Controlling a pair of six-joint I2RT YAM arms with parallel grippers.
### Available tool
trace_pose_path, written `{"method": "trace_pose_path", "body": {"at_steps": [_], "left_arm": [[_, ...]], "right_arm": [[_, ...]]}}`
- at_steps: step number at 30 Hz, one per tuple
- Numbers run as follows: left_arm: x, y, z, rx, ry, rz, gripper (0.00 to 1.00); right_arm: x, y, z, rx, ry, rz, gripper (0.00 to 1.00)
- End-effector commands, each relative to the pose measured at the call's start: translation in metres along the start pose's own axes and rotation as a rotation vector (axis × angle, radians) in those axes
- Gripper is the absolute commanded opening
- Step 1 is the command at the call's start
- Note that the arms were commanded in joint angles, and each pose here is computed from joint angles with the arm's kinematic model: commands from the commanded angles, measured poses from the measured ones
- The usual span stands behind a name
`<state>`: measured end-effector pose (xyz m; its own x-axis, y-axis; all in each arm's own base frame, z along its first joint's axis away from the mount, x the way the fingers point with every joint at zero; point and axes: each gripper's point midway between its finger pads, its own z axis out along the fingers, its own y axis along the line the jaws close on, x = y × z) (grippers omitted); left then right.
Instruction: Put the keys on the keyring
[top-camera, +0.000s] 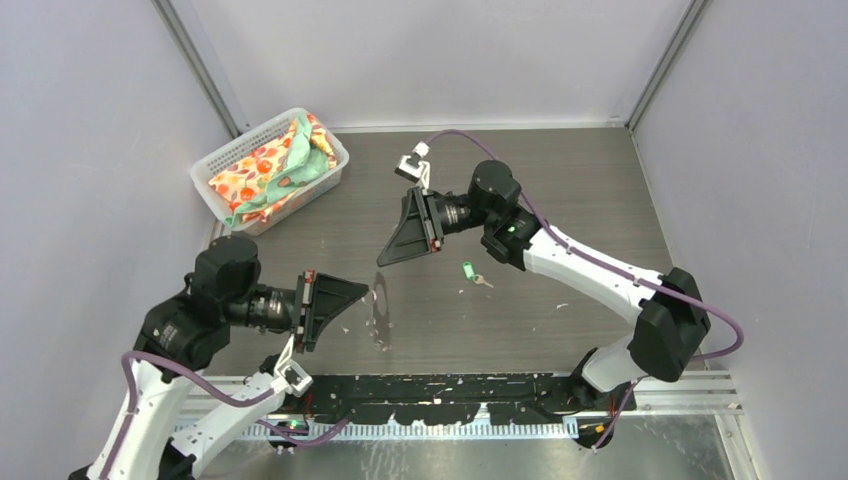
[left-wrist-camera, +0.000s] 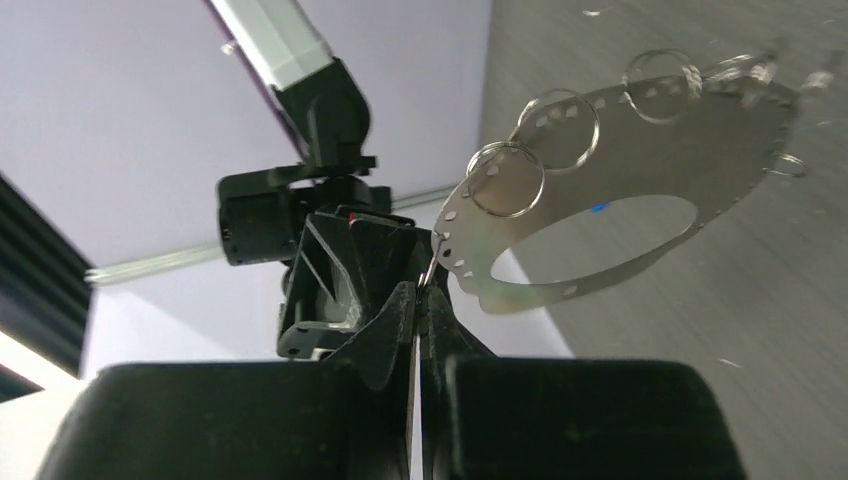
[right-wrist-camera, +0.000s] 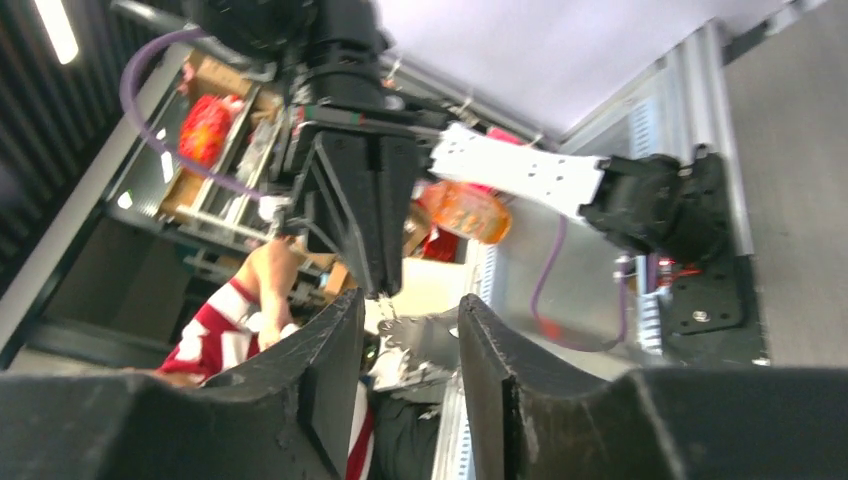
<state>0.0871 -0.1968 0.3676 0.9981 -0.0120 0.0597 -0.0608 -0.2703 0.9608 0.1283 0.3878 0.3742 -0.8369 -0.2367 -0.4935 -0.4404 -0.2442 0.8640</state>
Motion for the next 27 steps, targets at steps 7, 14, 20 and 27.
{"method": "trace_pose_path", "body": {"at_steps": [7,14,20,27], "left_arm": [[-0.016,-0.081,-0.021,0.436,0.017,-0.521,0.00],[-0.014,-0.092,-0.013,0.480,0.078,-1.053,0.00],[0.013,-0.073,0.006,0.248,0.165,-1.259,0.00],[0.020,-0.067,0.011,0.140,0.192,-1.362,0.00]], "right_arm": [[-0.042,0.003,-0.066,0.406,-0.220,-0.365,0.64],[-0.025,0.007,-0.097,0.565,-0.191,-0.633,0.67],[-0.002,0.005,-0.083,0.581,-0.088,-0.784,0.62],[0.026,0.004,-0.046,0.555,-0.001,-0.955,0.56]]}}
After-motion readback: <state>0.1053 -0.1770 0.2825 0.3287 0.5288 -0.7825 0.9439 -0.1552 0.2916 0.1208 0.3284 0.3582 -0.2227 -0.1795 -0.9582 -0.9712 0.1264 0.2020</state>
